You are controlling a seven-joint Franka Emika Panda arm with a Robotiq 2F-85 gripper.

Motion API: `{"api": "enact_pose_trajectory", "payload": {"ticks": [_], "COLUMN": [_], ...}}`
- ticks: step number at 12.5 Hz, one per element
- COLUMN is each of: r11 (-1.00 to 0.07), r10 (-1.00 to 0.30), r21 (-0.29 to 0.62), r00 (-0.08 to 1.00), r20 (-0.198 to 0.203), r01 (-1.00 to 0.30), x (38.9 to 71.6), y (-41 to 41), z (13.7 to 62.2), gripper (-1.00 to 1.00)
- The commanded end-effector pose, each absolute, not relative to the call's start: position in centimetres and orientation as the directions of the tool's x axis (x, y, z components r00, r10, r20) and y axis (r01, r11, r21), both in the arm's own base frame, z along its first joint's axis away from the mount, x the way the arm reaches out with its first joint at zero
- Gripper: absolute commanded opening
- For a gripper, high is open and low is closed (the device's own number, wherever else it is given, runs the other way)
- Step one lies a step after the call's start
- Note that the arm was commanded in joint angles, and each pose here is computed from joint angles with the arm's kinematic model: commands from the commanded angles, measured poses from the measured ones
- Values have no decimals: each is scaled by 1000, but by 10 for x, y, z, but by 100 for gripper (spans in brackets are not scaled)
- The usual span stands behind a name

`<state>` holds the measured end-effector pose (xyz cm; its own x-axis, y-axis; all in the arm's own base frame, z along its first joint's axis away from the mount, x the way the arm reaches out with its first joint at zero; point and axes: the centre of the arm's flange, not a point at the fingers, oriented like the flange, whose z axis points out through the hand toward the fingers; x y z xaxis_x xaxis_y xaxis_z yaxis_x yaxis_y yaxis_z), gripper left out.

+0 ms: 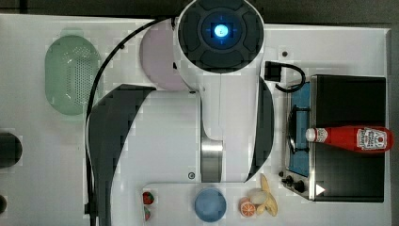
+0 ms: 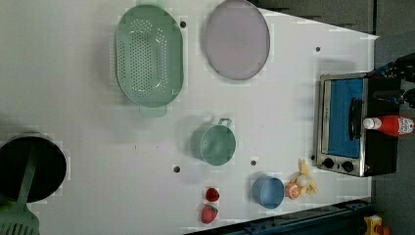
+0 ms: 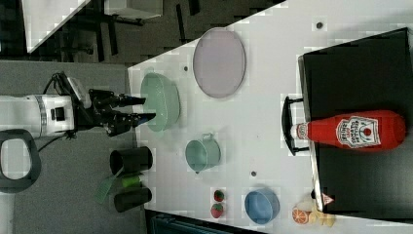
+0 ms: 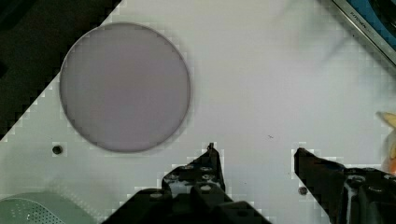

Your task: Pick Ketchup from oven and place it on table.

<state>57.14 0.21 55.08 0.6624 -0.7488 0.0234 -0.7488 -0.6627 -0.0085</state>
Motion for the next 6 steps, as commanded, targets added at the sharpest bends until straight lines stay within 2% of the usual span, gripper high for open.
{"api": "enact_pose_trajectory", "payload": {"ticks": [1, 2, 3, 6], "r11": [-559, -559, -559, -534], "r10": [-828, -828, -828, -844], "r21": [-50, -49, -48, -39], "r00": [561, 561, 560, 535], "r20": [-23, -24, -25, -35], "r01": [-827, -828, -828, -845], "x": [459, 460, 459, 463], "y": [-12, -12, -13, -29], "z": [622, 622, 622, 615], "gripper": [52, 67, 94, 100]}}
